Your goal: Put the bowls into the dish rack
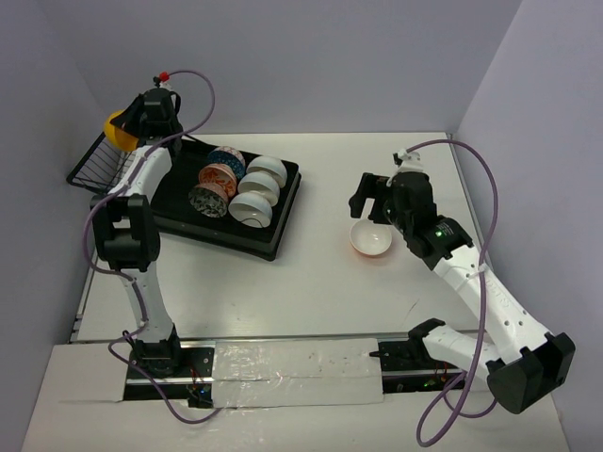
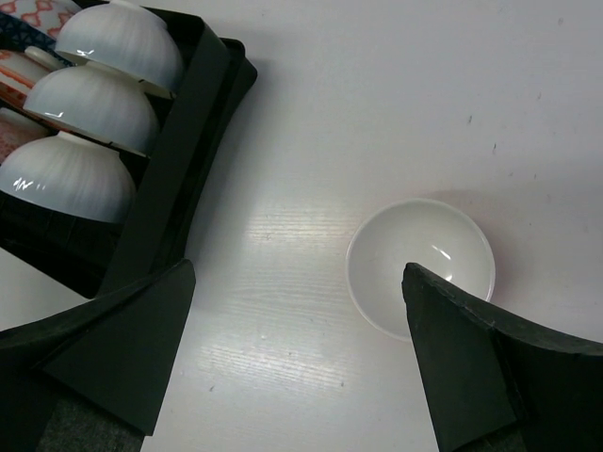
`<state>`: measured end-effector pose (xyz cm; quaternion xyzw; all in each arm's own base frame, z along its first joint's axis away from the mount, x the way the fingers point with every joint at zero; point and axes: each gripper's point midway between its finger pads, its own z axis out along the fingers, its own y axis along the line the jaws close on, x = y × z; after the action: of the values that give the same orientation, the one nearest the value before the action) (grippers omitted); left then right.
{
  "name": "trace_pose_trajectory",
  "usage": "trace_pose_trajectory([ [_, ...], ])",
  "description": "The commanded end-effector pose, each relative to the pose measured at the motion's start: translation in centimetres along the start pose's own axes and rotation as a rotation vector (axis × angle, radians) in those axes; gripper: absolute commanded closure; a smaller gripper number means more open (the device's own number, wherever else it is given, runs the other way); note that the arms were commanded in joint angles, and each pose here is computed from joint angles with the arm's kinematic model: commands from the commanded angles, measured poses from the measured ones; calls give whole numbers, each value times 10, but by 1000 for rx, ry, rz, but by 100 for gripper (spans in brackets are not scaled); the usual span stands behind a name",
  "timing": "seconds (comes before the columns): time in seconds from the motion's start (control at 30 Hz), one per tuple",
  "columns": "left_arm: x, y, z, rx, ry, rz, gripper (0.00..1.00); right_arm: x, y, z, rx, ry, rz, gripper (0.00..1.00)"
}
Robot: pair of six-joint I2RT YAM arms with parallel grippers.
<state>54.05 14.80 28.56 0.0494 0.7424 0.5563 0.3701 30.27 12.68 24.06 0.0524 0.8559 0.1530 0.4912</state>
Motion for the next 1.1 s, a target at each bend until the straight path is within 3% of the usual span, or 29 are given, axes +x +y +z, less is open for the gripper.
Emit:
trace_pose_trajectory([
  [0.0,-10,18,2,-90,-15,-29,100,-18,-1,1,7,-56,-4,2],
  [0.57,-15,-41,-13,-12,-37,26,98,-15,-13,2,41,-58,32,2],
  [1.07,-18,-77,-46,78,-58,21,80,-13,-20,-7,47,-86,45,2],
])
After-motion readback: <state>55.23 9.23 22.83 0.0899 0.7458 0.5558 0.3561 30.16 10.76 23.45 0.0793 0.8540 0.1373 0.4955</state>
